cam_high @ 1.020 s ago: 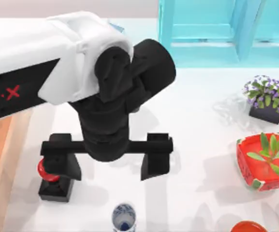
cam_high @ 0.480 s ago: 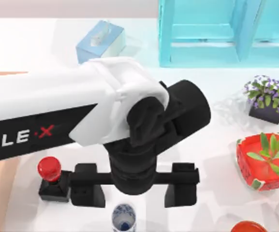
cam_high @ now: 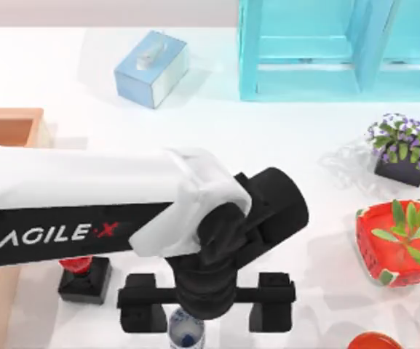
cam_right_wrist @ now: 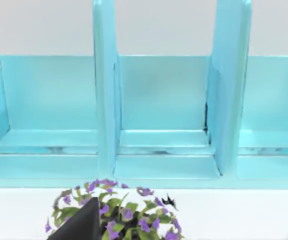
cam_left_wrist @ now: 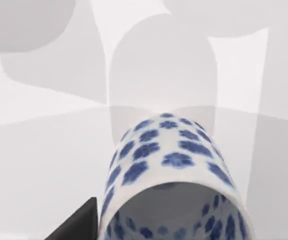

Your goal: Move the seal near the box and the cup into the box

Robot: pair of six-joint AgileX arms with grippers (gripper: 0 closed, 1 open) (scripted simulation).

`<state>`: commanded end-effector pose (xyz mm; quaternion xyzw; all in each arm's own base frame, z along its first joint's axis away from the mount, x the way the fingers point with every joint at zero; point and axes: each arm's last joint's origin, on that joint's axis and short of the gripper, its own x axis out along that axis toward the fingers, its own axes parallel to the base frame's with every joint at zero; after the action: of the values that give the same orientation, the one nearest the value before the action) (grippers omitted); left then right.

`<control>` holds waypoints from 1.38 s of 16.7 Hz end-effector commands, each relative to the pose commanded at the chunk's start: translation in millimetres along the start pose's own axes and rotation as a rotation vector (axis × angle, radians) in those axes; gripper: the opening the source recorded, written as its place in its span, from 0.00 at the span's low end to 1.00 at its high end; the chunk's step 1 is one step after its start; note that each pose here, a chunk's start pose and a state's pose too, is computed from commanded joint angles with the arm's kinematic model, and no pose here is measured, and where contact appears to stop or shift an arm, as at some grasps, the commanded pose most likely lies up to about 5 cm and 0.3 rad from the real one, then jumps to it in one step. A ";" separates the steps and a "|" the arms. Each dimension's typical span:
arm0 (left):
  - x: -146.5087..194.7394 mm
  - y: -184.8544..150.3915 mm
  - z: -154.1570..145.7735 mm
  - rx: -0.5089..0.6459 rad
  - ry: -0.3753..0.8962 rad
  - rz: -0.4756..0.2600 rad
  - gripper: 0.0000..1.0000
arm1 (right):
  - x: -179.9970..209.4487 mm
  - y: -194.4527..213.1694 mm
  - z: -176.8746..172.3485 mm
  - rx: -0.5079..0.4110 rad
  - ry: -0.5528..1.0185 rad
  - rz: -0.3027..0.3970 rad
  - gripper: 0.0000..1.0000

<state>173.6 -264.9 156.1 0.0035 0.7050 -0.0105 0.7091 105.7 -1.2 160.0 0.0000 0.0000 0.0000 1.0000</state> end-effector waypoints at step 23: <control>18.0 2.7 -2.2 0.000 0.007 0.010 0.00 | 0.0 0.0 0.0 0.000 0.000 0.000 1.00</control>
<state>171.6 -262.3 138.0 0.0071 0.7074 -0.0071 0.7068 105.7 -1.2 160.0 0.0000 0.0000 0.0000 1.0000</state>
